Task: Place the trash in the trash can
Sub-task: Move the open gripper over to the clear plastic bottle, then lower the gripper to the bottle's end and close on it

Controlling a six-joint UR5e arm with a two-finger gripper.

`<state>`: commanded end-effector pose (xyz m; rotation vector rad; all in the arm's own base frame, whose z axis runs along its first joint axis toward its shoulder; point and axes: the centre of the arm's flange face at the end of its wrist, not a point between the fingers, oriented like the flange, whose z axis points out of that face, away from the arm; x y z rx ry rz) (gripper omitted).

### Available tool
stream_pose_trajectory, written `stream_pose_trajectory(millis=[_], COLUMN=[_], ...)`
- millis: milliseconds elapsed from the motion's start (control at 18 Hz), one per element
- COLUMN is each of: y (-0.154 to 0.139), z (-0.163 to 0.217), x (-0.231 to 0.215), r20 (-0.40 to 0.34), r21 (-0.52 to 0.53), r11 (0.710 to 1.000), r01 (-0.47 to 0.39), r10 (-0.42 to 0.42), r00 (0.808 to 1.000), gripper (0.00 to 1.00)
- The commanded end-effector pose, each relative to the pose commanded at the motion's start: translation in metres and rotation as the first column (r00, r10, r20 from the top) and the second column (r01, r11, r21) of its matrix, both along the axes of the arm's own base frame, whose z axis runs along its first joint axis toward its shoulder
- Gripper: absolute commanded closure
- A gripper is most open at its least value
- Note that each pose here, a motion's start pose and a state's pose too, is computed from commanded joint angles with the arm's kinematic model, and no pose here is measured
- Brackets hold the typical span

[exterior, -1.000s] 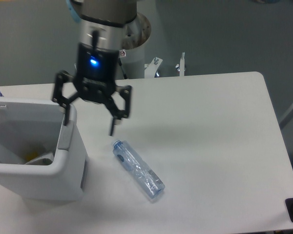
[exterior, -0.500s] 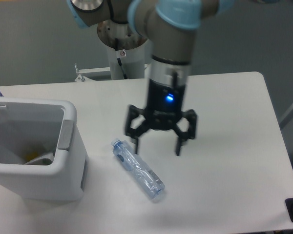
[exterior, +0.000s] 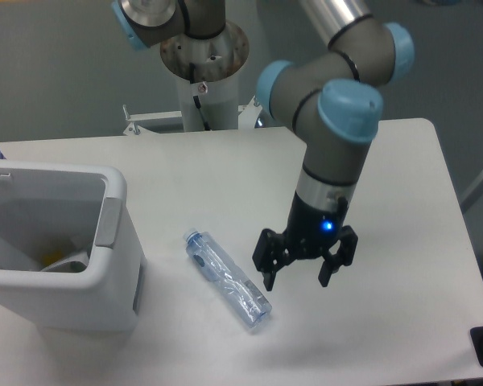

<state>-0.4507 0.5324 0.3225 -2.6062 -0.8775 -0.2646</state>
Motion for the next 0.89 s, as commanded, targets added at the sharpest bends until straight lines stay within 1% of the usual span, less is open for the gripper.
stream_pose_trajectory(millis=[111,278,333,444,556,722,833,889], y=[0.004,0.006,0.012,0.018,0.019,0.027,0.034,0.037], z=[-0.013,-0.031,-0.038,-0.044,-0.047,-0.062,-0.078,-0.083], x=[0.0,-0.006,-0.001,0.005,0.004,0.012,0.017,0.021], r20=[0.02,0.053,0.06,0.055,0.064,0.082,0.086,0.086], r21=[-0.013,-0.053,-0.074,-0.107,-0.116,-0.136,-0.164,-0.178], r11=[1.0,0.996,0.993,0.986,0.981,0.977,0.974,0.97], r01=[-0.001,-0.074,-0.091,-0.125,-0.158,-0.163,-0.154,-0.163], r10=[0.001,0.077,0.095,0.132,0.166,0.175,0.17,0.181], r00=[1.0,0.996,0.994,0.99,0.984,0.981,0.982,0.98], gripper=[0.0,0.0,0.0,0.0,0.0,0.0,0.0,0.0])
